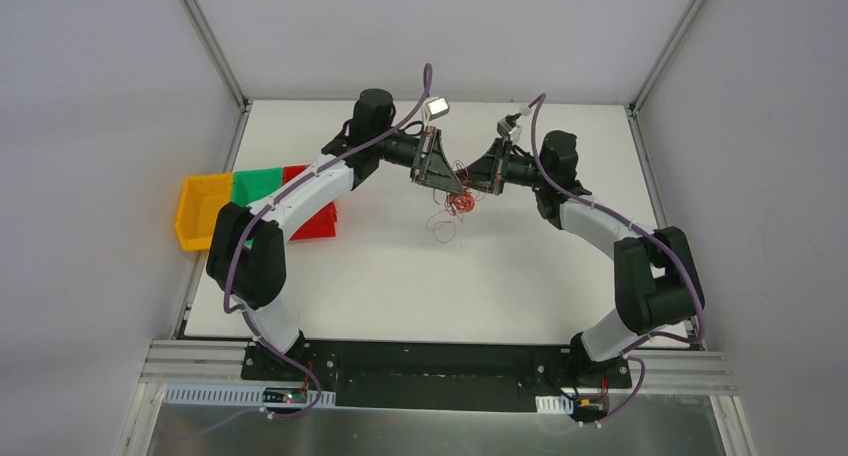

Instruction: Untangle the cables

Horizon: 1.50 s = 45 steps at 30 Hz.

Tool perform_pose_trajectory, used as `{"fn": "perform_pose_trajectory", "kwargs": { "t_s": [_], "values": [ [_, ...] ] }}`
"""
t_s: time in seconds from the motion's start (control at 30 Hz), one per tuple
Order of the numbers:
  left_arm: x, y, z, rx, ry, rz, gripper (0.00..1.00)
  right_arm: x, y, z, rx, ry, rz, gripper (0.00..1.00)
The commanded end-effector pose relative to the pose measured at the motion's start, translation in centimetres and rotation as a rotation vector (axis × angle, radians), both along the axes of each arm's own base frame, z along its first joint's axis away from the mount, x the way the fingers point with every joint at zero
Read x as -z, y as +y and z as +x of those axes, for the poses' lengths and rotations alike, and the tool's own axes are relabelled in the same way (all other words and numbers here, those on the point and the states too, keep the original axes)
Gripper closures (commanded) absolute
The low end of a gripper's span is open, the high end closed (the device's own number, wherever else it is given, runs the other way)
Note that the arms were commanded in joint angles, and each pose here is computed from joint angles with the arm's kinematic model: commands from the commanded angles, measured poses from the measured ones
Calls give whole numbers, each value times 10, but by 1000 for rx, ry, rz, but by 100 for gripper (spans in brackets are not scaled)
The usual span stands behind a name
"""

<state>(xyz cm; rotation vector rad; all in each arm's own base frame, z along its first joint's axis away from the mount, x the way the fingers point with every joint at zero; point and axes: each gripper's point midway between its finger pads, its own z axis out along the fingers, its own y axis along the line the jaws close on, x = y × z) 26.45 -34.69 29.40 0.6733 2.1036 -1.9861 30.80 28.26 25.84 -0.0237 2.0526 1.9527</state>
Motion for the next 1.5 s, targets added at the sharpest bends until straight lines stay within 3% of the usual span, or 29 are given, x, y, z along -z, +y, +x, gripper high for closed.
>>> {"fn": "perform_pose_trajectory", "kwargs": {
  "t_s": [0.0,0.2,0.47,0.73,0.87,0.97,1.1,1.27,1.47],
  "values": [
    [-31,0,-1,23,-84,-42,100,9,-11,-8,37,-6,-60,100],
    [-43,11,-8,-32,-164,52,100,102,-78,26,271,2,-516,100],
    [-69,37,-6,-157,-446,181,100,160,-168,40,416,26,-883,100],
    [-150,61,10,-324,-725,154,100,202,-238,42,460,67,-1135,100],
    [-177,79,28,-437,-839,172,100,211,-259,44,482,105,-1172,100],
    [-173,84,33,-461,-863,204,100,210,-262,43,480,119,-1166,100],
    [-145,80,33,-420,-784,230,100,208,-260,40,467,124,-1161,100],
    [-73,84,41,-371,-700,357,100,198,-245,31,414,134,-1088,100],
    [-45,123,51,-403,-645,438,100,178,-230,23,371,125,-1009,100]
  ]
}}
